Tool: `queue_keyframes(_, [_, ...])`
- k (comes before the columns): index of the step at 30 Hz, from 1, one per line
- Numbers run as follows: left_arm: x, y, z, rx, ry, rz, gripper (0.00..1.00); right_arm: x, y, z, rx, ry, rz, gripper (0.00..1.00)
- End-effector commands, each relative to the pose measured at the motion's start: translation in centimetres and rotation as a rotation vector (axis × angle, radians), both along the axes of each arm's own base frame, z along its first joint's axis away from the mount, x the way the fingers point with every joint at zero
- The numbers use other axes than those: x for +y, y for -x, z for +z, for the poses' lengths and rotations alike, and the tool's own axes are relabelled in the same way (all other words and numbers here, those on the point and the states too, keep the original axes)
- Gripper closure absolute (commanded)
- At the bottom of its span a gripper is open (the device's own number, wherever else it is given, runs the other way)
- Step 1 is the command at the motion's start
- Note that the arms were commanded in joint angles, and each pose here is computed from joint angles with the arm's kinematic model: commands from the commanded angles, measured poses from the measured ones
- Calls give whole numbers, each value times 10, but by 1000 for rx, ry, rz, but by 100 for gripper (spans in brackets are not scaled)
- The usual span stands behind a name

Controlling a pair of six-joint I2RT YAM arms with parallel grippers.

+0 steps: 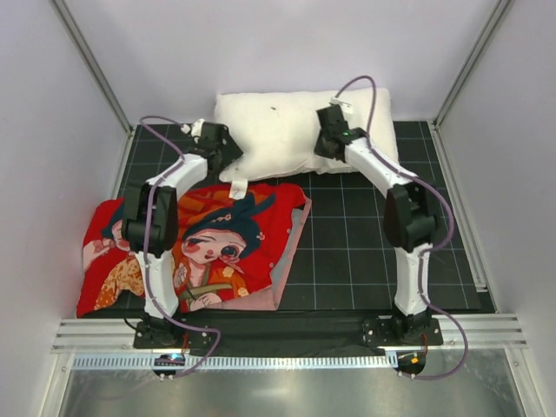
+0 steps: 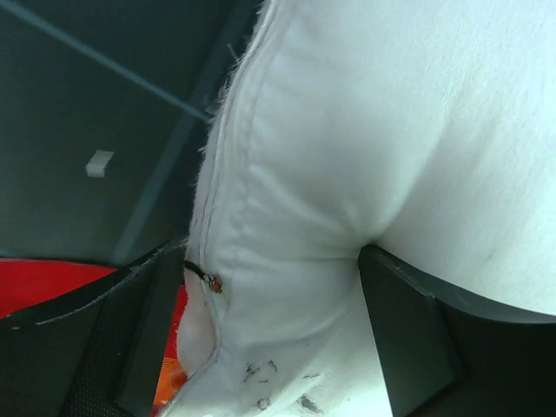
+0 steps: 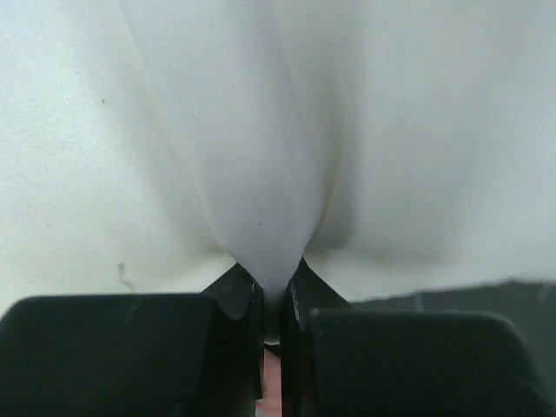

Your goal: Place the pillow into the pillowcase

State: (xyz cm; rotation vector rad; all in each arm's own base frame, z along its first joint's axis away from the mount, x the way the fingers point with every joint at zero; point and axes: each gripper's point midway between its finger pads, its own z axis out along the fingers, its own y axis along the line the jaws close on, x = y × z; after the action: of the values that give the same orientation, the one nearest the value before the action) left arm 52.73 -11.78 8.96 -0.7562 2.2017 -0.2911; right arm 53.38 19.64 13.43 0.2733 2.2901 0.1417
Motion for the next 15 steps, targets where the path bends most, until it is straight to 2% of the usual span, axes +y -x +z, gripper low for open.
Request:
queue_keyframes(1, [-89, -4, 32, -108, 51, -258, 17, -93, 26, 34, -76, -34, -223, 96])
queue_keyframes(2, [-107, -5, 44, -149, 62, -299, 19, -113, 33, 48, -117, -61, -263, 96])
queue_keyframes(3, [-139, 5, 48, -169, 69, -376, 21, -123, 45, 90, -228, -108, -280, 96])
queue_keyframes(4, [-156, 9, 47, -179, 85, -421, 22, -136, 66, 77, -213, -91, -312, 96])
queue_keyframes(6, [-198, 26, 55, -201, 117, -507, 28, -156, 99, 97, -273, -89, -348, 96])
queue_keyframes(9, [-238, 60, 58, -209, 120, -600, 32, -176, 134, 108, -283, -83, -364, 96])
queue_keyframes(11, [-252, 81, 76, -241, 125, -635, 34, -182, 151, 113, -286, -76, -357, 96])
queue_keyframes(15, [-275, 132, 83, -266, 111, -705, 37, -192, 196, 118, -326, -60, -356, 96])
